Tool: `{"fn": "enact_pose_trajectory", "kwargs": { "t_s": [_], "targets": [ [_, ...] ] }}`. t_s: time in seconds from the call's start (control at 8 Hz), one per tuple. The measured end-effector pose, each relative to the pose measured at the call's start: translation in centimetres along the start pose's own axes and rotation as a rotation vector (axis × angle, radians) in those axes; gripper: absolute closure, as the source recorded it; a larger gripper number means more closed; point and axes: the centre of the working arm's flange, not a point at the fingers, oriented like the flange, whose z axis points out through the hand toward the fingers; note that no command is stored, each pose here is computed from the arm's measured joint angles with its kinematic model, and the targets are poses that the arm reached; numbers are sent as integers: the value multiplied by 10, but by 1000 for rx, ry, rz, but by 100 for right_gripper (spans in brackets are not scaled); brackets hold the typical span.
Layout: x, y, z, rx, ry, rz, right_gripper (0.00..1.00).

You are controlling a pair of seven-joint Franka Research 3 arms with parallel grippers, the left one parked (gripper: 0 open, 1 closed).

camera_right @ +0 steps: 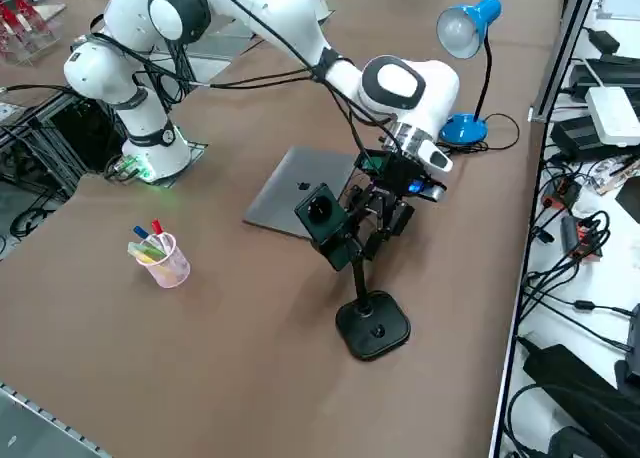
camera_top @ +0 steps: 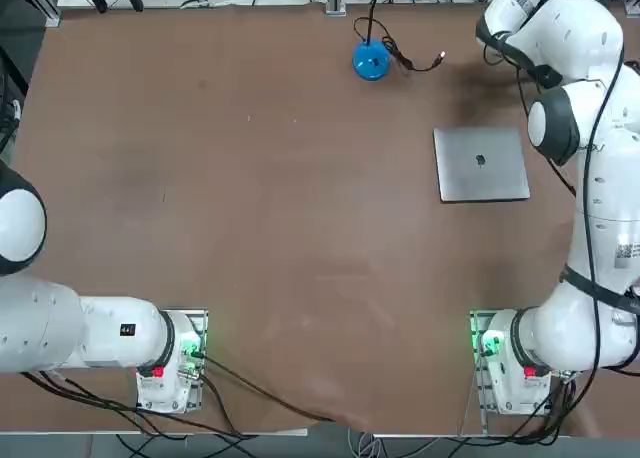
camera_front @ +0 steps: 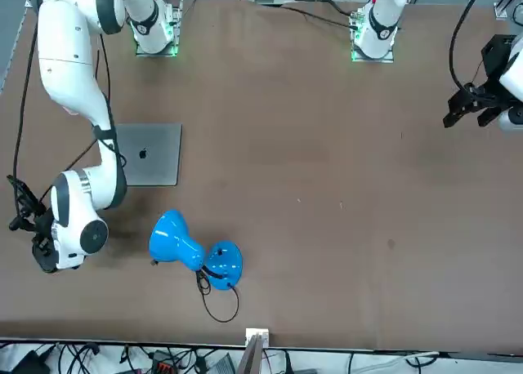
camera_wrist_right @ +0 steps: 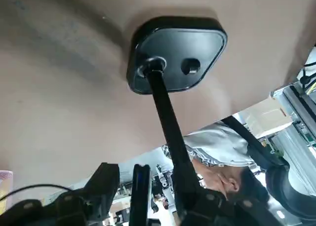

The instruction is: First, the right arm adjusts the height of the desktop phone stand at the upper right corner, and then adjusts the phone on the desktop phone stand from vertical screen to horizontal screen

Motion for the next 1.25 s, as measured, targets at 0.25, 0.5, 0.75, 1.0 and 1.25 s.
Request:
{"fn": "enact_pose_trajectory", "kwargs": {
  "t_s": [0.25,0.5,0.75,1.0,1.25],
  "targets": [
    [1,-1,2,6,-8,-6,34],
    [3,-3,4,8,-13,-11,36],
    [3,-5,7,11,-24,-16,36],
    [3,-8,12,14,-51,-25,36],
    [0,-7,14,3,-80,-29,36]
  ]
}}
